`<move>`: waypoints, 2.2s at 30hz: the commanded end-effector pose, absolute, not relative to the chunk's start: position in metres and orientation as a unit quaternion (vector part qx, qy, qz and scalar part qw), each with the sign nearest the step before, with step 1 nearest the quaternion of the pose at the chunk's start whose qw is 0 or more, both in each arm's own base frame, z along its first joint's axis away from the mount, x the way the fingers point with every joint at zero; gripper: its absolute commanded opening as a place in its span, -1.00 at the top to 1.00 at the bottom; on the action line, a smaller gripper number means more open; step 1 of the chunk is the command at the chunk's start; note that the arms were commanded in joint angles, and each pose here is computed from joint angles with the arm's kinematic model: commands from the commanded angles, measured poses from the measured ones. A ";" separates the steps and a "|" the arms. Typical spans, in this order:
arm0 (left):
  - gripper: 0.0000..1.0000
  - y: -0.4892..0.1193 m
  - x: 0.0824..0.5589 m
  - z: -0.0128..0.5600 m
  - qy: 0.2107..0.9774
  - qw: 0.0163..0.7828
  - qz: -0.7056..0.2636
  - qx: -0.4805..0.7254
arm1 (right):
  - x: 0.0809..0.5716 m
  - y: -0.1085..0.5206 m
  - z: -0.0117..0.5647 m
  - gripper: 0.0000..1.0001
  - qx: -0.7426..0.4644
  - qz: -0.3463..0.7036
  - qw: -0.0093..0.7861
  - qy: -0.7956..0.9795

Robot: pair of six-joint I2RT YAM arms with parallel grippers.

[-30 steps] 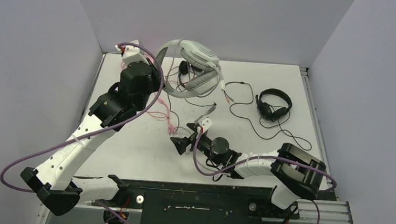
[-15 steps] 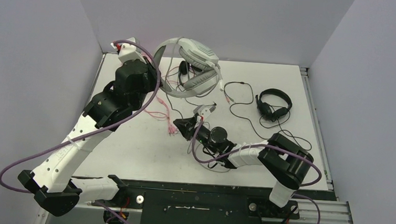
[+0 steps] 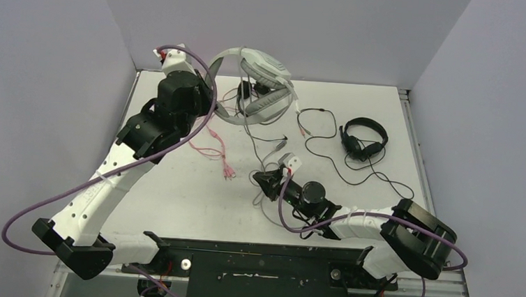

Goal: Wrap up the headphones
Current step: Wrap the headphones cable around the headphones.

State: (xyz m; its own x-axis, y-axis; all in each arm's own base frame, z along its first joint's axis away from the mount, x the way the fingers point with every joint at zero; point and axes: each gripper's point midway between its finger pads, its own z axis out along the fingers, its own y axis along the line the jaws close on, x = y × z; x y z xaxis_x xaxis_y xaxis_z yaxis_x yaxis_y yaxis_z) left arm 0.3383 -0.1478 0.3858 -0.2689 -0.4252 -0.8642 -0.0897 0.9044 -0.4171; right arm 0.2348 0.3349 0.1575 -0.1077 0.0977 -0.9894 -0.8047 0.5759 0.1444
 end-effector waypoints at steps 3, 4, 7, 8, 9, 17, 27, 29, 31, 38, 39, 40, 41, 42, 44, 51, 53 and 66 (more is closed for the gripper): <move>1.00 -0.205 0.308 0.474 0.724 0.591 -0.348 -0.071 | 0.247 0.327 0.173 0.83 -0.261 0.361 0.614 0.651; 1.00 -0.210 0.301 0.474 0.727 0.582 -0.361 -0.052 | 0.250 0.324 0.181 0.83 -0.252 0.366 0.621 0.646; 1.00 -0.220 0.282 0.472 0.735 0.557 -0.386 -0.009 | 0.259 0.313 0.201 0.82 -0.226 0.392 0.634 0.627; 1.00 -0.225 0.274 0.470 0.738 0.546 -0.398 0.007 | 0.262 0.311 0.207 0.81 -0.223 0.401 0.637 0.619; 1.00 -0.229 0.268 0.467 0.741 0.534 -0.406 0.020 | 0.265 0.307 0.214 0.81 -0.220 0.407 0.641 0.613; 1.00 -0.263 0.225 0.428 0.764 0.425 -0.454 0.172 | 0.273 0.268 0.252 0.82 -0.218 0.447 0.651 0.574; 1.00 -0.264 0.190 0.383 0.703 0.424 -0.418 0.389 | 0.243 0.262 0.265 0.77 -0.297 0.479 0.578 0.590; 1.00 -0.255 0.192 0.368 0.702 0.439 -0.370 0.420 | 0.236 0.265 0.268 0.75 -0.312 0.496 0.559 0.586; 1.00 -0.241 0.205 0.354 0.706 0.466 -0.307 0.437 | 0.229 0.268 0.272 0.71 -0.329 0.512 0.540 0.582; 1.00 -0.216 0.231 0.327 0.664 0.508 -0.150 0.528 | 0.203 0.283 0.274 0.76 -0.370 0.592 0.444 0.562; 1.00 -0.214 0.232 0.323 0.654 0.508 -0.131 0.546 | 0.198 0.285 0.272 0.80 -0.372 0.607 0.424 0.559; 1.00 -0.211 0.234 0.320 0.646 0.507 -0.111 0.560 | 0.194 0.286 0.272 0.82 -0.377 0.620 0.409 0.553; 1.00 -0.210 0.235 0.317 0.641 0.505 -0.089 0.572 | 0.191 0.286 0.270 0.84 -0.377 0.632 0.392 0.552; 1.00 -0.206 0.239 0.315 0.638 0.503 -0.066 0.580 | 0.189 0.287 0.269 0.85 -0.378 0.641 0.379 0.551; 1.00 -0.201 0.245 0.313 0.635 0.501 -0.025 0.588 | 0.187 0.289 0.270 0.87 -0.373 0.656 0.359 0.550; 1.00 -0.200 0.253 0.332 0.604 0.538 0.011 0.588 | 0.188 0.294 0.276 0.95 -0.364 0.687 0.316 0.544; 1.00 -0.195 0.258 0.338 0.592 0.547 0.037 0.591 | 0.187 0.294 0.277 0.93 -0.363 0.693 0.302 0.545; 1.00 -0.174 0.291 0.365 0.557 0.582 0.169 0.568 | 0.179 0.298 0.271 0.78 -0.354 0.706 0.254 0.558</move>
